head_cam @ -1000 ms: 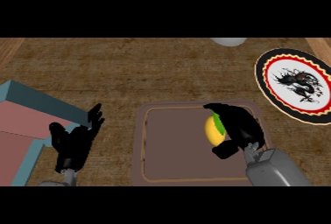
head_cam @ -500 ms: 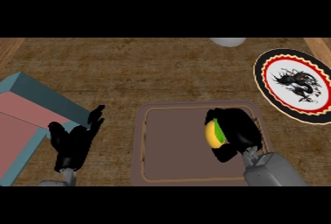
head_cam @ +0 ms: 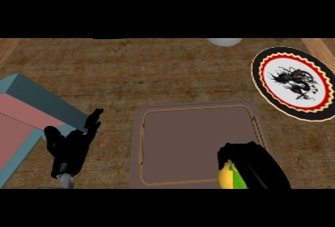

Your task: Pick the lemon from the tray and place it in the plate

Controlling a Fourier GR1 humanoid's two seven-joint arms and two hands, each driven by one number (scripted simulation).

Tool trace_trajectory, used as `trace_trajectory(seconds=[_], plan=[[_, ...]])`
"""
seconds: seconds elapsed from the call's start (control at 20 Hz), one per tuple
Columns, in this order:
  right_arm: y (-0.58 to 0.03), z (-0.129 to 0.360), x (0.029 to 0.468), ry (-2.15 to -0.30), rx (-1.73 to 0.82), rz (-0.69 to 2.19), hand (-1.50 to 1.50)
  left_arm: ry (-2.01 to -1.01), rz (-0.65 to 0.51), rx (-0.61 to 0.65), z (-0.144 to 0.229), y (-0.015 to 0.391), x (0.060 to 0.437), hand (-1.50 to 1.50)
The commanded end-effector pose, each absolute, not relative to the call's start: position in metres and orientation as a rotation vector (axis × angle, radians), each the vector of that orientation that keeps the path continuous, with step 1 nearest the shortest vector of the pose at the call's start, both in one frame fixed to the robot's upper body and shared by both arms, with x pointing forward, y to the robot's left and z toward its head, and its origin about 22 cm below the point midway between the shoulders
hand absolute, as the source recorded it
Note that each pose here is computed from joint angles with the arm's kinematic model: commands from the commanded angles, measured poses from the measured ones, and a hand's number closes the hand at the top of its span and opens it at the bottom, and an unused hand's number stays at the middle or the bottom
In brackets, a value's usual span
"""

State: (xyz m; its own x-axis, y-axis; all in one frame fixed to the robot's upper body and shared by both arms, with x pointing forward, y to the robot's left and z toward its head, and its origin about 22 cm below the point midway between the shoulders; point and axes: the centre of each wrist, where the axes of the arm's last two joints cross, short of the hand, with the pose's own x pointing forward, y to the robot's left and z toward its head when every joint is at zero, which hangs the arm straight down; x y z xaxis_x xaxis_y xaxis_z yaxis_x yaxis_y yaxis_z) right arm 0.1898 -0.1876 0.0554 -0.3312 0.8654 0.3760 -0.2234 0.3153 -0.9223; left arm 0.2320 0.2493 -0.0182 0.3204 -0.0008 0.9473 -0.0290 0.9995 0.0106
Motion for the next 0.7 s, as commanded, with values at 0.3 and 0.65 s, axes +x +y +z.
trace_trajectory(seconds=[0.3, 0.65], plan=[[-0.239, 0.101, 0.138, -1.849, -0.703, 0.831, 1.5, -1.193, 0.03, 0.023, -0.036, 0.239, 0.222, 0.0], [-0.285, 0.097, 0.147, -1.806, -0.702, 0.494, 1.5, -1.192, -0.001, 0.033, -0.03, 0.24, 0.238, 0.0]])
